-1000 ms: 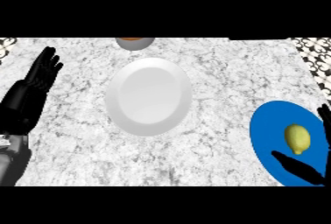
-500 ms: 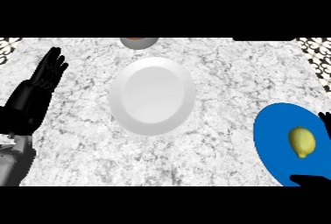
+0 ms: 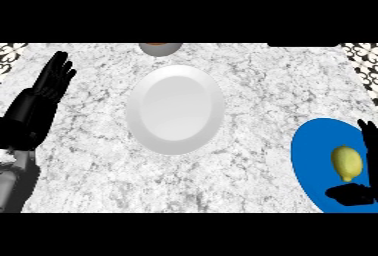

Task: Pick the lemon from the plate and place it in the plate

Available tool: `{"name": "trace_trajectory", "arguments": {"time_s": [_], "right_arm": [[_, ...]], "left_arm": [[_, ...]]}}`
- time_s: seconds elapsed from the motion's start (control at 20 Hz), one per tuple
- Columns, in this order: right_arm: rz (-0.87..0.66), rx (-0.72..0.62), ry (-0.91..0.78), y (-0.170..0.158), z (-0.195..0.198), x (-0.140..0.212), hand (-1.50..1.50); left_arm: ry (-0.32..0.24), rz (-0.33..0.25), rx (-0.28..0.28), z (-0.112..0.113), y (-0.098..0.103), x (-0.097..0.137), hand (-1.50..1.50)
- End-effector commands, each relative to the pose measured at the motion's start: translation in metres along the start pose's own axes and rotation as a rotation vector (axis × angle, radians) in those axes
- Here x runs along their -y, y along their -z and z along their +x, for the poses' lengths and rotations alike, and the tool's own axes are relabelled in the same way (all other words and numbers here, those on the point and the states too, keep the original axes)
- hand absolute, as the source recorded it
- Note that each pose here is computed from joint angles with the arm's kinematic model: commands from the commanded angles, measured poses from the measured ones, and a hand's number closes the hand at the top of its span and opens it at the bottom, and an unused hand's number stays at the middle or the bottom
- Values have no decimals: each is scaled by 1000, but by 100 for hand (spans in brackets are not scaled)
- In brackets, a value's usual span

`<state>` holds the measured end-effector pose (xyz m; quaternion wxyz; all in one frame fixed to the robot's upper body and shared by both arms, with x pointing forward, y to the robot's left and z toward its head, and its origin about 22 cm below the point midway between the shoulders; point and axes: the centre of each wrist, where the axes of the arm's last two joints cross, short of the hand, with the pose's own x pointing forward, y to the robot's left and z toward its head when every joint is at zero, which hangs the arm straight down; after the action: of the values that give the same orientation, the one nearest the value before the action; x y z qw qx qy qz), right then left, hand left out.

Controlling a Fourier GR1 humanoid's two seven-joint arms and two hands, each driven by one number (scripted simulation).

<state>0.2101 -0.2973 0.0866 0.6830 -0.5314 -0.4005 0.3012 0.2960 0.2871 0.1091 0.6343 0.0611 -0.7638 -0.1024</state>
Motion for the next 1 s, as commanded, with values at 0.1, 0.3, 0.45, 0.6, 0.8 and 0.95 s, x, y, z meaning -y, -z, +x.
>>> {"name": "trace_trajectory", "arguments": {"time_s": [0.1, 0.3, 0.45, 0.6, 0.8, 0.95], "right_arm": [[31, -99, -38, 19, 5, 8, -150], [52, -118, -41, 19, 9, -19, -150], [79, -104, -31, 25, -8, -37, -150], [100, -95, -41, 36, -20, -27, -150], [138, -109, -58, 42, -30, -59, -150], [128, -147, -55, 52, -27, -43, -150]], "left_arm": [[0, 9, 22, 4, -11, 15, 0], [6, -6, 12, 1, -7, 25, 0], [-6, 7, -1, -2, 10, -10, 0], [13, -1, -7, -7, 19, 3, 0], [-9, 7, 1, -6, 9, 8, 0], [10, 3, 6, -4, 2, 2, 0]]}}
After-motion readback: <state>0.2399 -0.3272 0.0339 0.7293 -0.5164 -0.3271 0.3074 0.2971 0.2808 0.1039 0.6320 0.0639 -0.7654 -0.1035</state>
